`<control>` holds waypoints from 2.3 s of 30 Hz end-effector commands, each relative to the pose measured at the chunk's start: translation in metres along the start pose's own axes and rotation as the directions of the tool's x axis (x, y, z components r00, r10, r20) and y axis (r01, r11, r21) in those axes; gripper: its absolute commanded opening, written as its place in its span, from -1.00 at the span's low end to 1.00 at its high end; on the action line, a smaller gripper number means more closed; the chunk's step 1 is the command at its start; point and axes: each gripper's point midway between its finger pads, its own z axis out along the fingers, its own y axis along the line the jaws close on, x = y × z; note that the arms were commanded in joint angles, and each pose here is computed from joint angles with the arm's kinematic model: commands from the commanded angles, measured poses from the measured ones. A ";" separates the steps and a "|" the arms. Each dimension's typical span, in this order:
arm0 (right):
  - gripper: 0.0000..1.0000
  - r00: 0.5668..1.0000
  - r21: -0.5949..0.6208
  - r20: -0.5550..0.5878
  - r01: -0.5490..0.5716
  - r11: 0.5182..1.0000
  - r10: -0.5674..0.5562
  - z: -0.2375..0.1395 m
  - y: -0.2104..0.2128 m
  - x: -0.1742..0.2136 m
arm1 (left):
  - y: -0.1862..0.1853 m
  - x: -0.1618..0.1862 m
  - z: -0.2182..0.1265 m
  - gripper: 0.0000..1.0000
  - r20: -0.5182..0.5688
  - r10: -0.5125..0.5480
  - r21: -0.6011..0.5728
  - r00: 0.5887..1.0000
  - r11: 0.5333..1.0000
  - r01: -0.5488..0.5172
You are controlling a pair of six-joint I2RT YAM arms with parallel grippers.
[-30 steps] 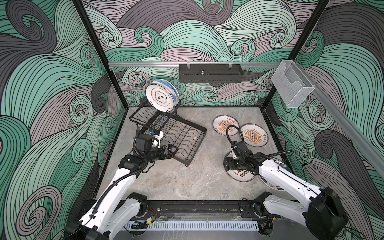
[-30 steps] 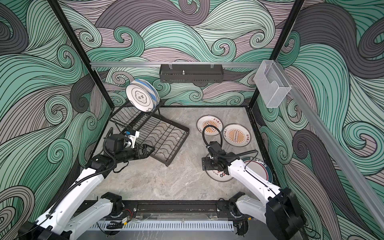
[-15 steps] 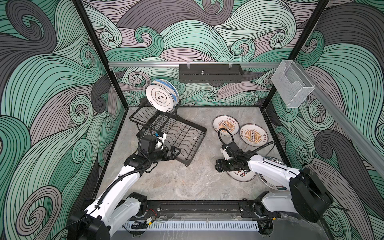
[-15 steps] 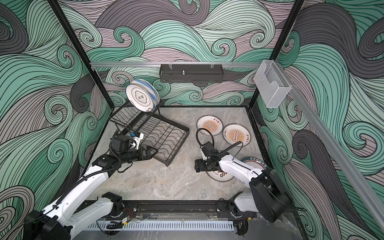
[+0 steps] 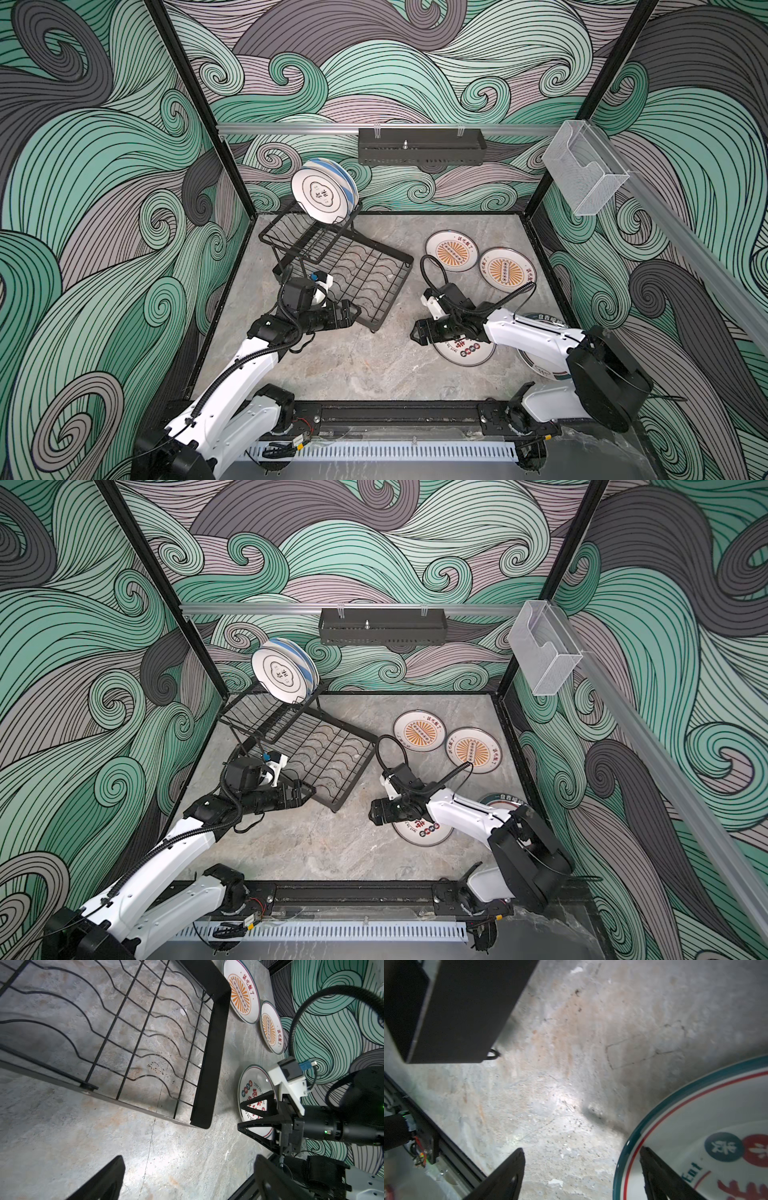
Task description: Load the plates into the dish rack
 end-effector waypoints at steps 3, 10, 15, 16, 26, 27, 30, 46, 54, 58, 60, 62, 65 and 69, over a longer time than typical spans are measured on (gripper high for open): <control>0.71 1.000 -0.075 -0.003 -0.003 0.997 0.003 0.006 0.018 -0.009 | 0.018 0.026 -0.004 0.97 -0.057 -0.049 -0.082 0.997 0.996 0.045; 0.71 0.999 -0.232 0.015 0.039 0.972 -0.036 0.017 0.062 -0.021 | 0.018 0.053 0.002 0.97 -0.105 -0.059 -0.057 0.993 0.997 0.054; 0.69 0.999 -0.348 0.015 0.048 0.936 -0.045 0.024 0.095 -0.029 | 0.016 0.058 0.003 0.97 -0.110 -0.044 -0.057 0.993 0.998 0.038; 0.68 0.998 -0.365 0.019 0.058 0.929 -0.055 0.023 0.102 -0.030 | 0.016 0.058 0.004 0.97 -0.111 -0.040 -0.055 0.993 0.998 0.034; 0.64 0.993 -0.061 0.101 -0.047 0.997 0.053 -0.041 0.023 -0.027 | 0.001 0.061 0.022 0.97 -0.155 0.066 -0.005 0.986 0.998 -0.067; 0.61 0.989 -0.012 0.101 -0.103 0.995 0.104 -0.048 0.003 -0.019 | 0.000 0.061 0.023 0.97 -0.159 0.079 -0.010 0.984 0.997 -0.081; 0.60 0.960 0.127 0.168 -0.248 0.960 0.226 -0.071 -0.050 0.002 | -0.005 0.061 0.027 0.97 -0.160 0.094 0.002 0.983 0.995 -0.095; 0.16 0.816 -0.117 0.241 -0.513 0.851 0.525 -0.059 -0.088 0.047 | -0.004 0.062 0.041 0.97 -0.186 0.095 -0.007 0.978 0.995 -0.098; 0.08 0.821 -0.151 0.191 -0.517 0.843 0.538 -0.040 -0.091 0.050 | 0.007 0.064 0.044 0.97 -0.201 0.057 -0.073 0.978 0.995 -0.073; 0.01 0.809 -0.152 0.203 -0.531 0.834 0.552 -0.037 -0.096 0.051 | 0.007 0.062 0.044 0.97 -0.202 0.059 -0.085 0.978 0.993 -0.078; -0.02 0.801 -0.157 0.213 -0.536 0.829 0.559 -0.036 -0.098 0.050 | 0.007 0.060 0.044 0.97 -0.199 0.061 -0.087 0.978 0.993 -0.080; -0.10 0.798 -0.158 0.216 -0.540 0.827 0.563 -0.034 -0.100 0.052 | 0.007 0.059 0.044 0.97 -0.196 0.060 -0.093 0.979 0.993 -0.079; -0.15 0.802 -0.142 0.205 -0.543 0.827 0.562 -0.032 -0.102 0.055 | 0.010 0.058 0.044 0.97 -0.196 0.051 -0.112 0.979 0.991 -0.074; -0.19 0.807 -0.137 0.197 -0.540 0.830 0.557 -0.029 -0.104 0.056 | 0.012 0.056 0.043 0.97 -0.204 0.041 -0.140 0.978 0.988 -0.071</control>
